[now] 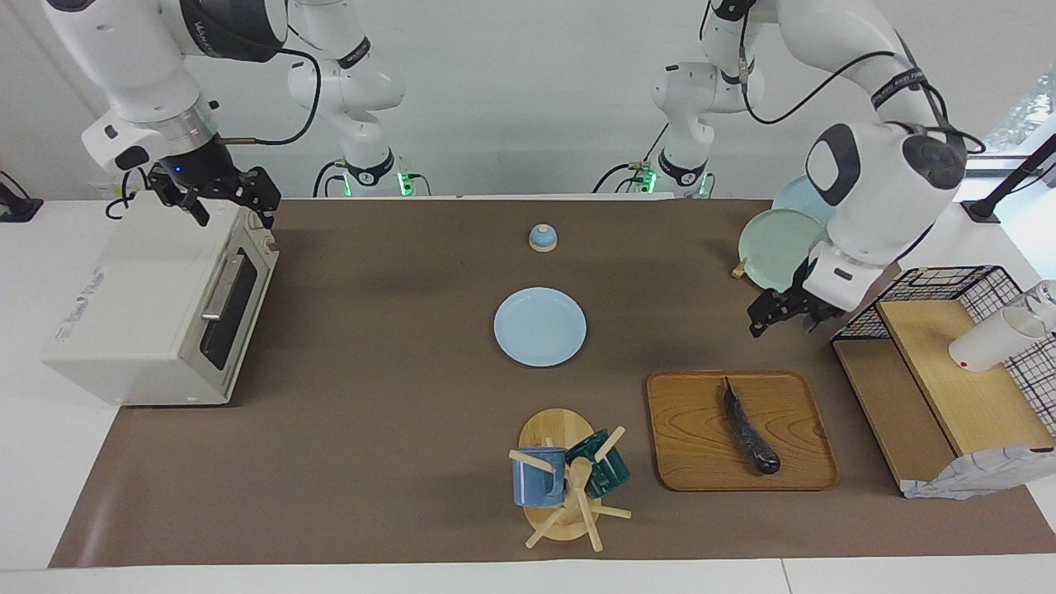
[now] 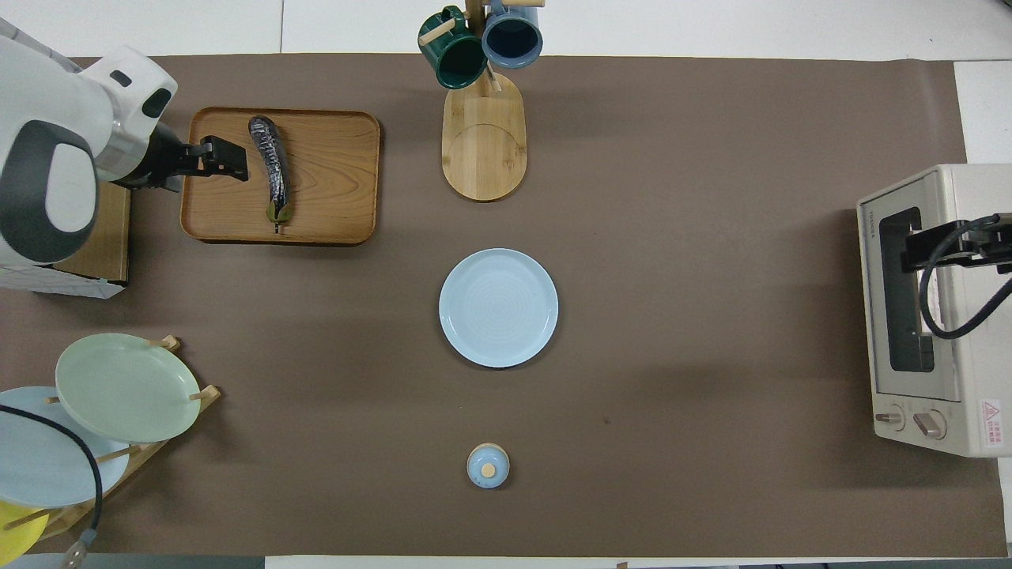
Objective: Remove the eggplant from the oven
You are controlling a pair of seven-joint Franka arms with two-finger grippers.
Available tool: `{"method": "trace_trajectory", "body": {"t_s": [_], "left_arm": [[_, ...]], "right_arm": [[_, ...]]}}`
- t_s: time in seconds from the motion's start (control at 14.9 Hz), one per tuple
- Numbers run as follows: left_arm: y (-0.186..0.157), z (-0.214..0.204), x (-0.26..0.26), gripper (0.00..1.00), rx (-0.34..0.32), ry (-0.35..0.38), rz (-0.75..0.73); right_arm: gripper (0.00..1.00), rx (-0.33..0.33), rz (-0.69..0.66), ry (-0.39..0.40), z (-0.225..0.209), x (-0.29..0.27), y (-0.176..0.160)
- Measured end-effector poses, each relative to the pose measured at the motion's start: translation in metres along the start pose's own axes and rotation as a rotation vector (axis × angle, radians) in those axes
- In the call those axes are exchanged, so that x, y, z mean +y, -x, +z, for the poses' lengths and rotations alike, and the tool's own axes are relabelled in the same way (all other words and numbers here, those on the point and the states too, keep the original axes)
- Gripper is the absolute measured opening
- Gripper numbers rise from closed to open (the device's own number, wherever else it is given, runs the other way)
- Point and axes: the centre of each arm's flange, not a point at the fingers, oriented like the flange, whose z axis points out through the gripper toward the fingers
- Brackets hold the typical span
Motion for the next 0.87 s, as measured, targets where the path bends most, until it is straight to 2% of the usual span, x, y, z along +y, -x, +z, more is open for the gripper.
{"method": "trace_trajectory", "body": {"t_s": [0.2, 0.4, 0.54, 0.67, 0.87], "left_arm": [[0.038, -0.06, -0.017, 1.0, -0.014, -0.002, -0.02], [0.062, -0.091, -0.02, 1.0, -0.011, -0.034, -0.026], [0.068, -0.098, -0.022, 1.0, -0.009, -0.082, -0.029], [0.071, -0.097, -0.02, 1.0, -0.027, -0.097, -0.026], [0.085, -0.094, -0.013, 1.0, -0.108, -0.109, -0.015]], "right_arm": [[1.0, 0.025, -0.001, -0.005, -0.002, 0.0, -0.003], [1.0, 0.034, -0.003, -0.024, -0.003, -0.004, -0.003], [1.0, 0.005, -0.003, -0.027, -0.001, -0.004, 0.0], [1.0, -0.008, -0.004, -0.027, 0.001, -0.004, 0.001], [1.0, -0.033, -0.007, -0.028, 0.003, -0.005, 0.003]]}}
